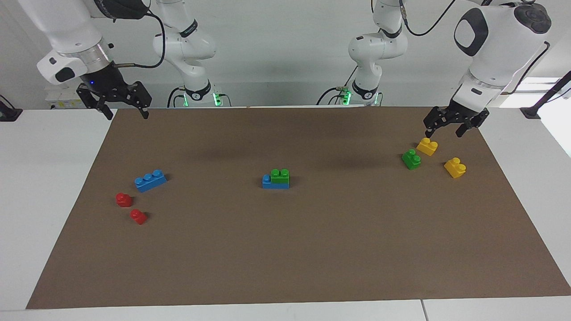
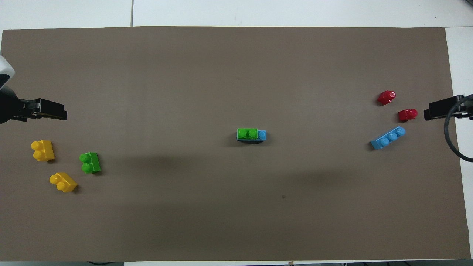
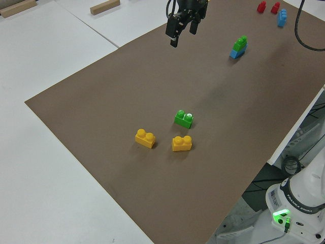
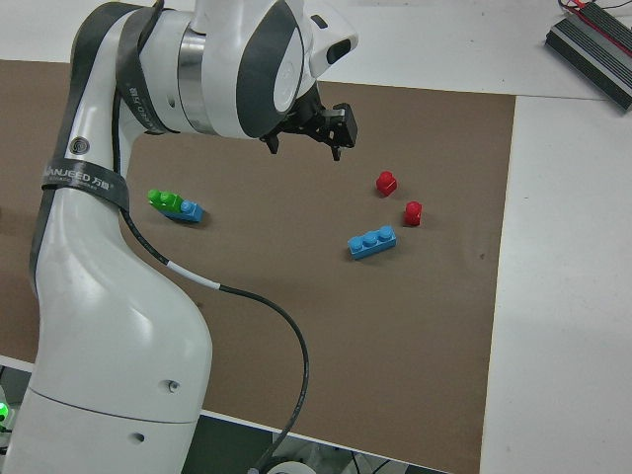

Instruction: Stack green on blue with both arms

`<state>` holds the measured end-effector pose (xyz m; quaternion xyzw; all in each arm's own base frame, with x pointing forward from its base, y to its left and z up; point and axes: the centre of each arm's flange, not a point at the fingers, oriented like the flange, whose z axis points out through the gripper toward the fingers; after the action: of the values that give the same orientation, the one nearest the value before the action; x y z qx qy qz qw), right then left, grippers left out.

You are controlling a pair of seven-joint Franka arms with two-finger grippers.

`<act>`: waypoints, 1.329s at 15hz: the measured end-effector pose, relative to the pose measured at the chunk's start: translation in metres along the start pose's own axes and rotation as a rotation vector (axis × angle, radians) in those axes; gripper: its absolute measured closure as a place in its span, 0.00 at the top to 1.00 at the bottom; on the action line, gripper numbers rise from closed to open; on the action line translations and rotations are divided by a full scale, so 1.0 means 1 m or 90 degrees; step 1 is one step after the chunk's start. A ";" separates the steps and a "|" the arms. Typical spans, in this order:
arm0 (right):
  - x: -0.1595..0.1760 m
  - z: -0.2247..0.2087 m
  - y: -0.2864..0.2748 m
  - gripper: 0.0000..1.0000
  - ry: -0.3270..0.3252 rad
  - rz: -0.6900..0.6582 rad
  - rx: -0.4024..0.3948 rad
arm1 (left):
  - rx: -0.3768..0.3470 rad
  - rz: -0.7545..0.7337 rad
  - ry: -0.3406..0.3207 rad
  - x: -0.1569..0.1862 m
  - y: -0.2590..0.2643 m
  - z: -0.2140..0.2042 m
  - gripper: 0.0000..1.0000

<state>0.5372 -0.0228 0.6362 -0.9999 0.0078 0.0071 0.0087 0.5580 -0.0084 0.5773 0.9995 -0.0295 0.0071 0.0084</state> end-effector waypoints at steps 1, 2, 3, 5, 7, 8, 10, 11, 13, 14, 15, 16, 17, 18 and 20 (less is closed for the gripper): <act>-0.001 0.000 0.000 1.00 -0.004 0.000 0.000 | 0.000 0.000 0.000 0.000 0.000 0.000 1.00; -0.001 0.001 -0.001 1.00 -0.009 -0.001 0.000 | 0.000 0.000 0.000 0.000 0.000 0.000 1.00; -0.002 0.002 -0.001 1.00 -0.012 -0.001 0.000 | 0.000 0.000 0.000 0.000 0.000 0.000 1.00; -0.002 0.002 -0.001 1.00 -0.014 -0.001 -0.001 | 0.000 0.000 0.000 0.000 0.000 0.000 1.00; -0.003 0.003 0.000 1.00 -0.019 0.000 -0.001 | 0.000 0.000 0.000 0.000 0.000 0.000 1.00; -0.004 0.003 0.000 1.00 -0.022 0.000 -0.001 | 0.000 0.000 0.000 0.000 0.000 0.000 1.00; -0.004 0.003 0.001 1.00 -0.023 0.002 -0.001 | 0.000 0.000 0.000 0.000 0.000 0.000 1.00; -0.004 0.003 0.001 1.00 -0.023 0.005 -0.001 | 0.000 0.000 0.000 0.000 0.000 0.000 1.00; -0.004 0.003 0.001 1.00 -0.023 0.019 -0.001 | 0.000 0.000 0.000 0.000 0.000 0.000 1.00; -0.004 0.003 0.001 1.00 -0.023 0.026 -0.001 | 0.000 0.000 0.000 0.000 0.000 0.000 1.00; -0.004 0.003 0.001 1.00 -0.023 0.030 -0.001 | 0.000 0.000 0.000 0.000 0.000 0.000 1.00; -0.004 0.003 0.001 1.00 -0.023 0.031 -0.001 | 0.000 0.000 0.001 0.000 0.000 -0.001 1.00; -0.004 0.003 0.001 1.00 -0.023 0.032 -0.001 | 0.000 0.000 0.002 -0.001 0.000 -0.002 1.00; -0.004 0.003 0.000 1.00 -0.023 0.033 -0.001 | 0.001 0.000 0.004 -0.001 0.000 -0.003 1.00; -0.004 0.003 -0.001 1.00 -0.023 0.031 -0.002 | 0.001 0.000 0.006 -0.002 0.000 -0.005 1.00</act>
<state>0.5334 -0.0221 0.6331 -0.9991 0.0323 0.0251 0.0075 0.5557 -0.0084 0.5827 0.9995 -0.0293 0.0121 0.0078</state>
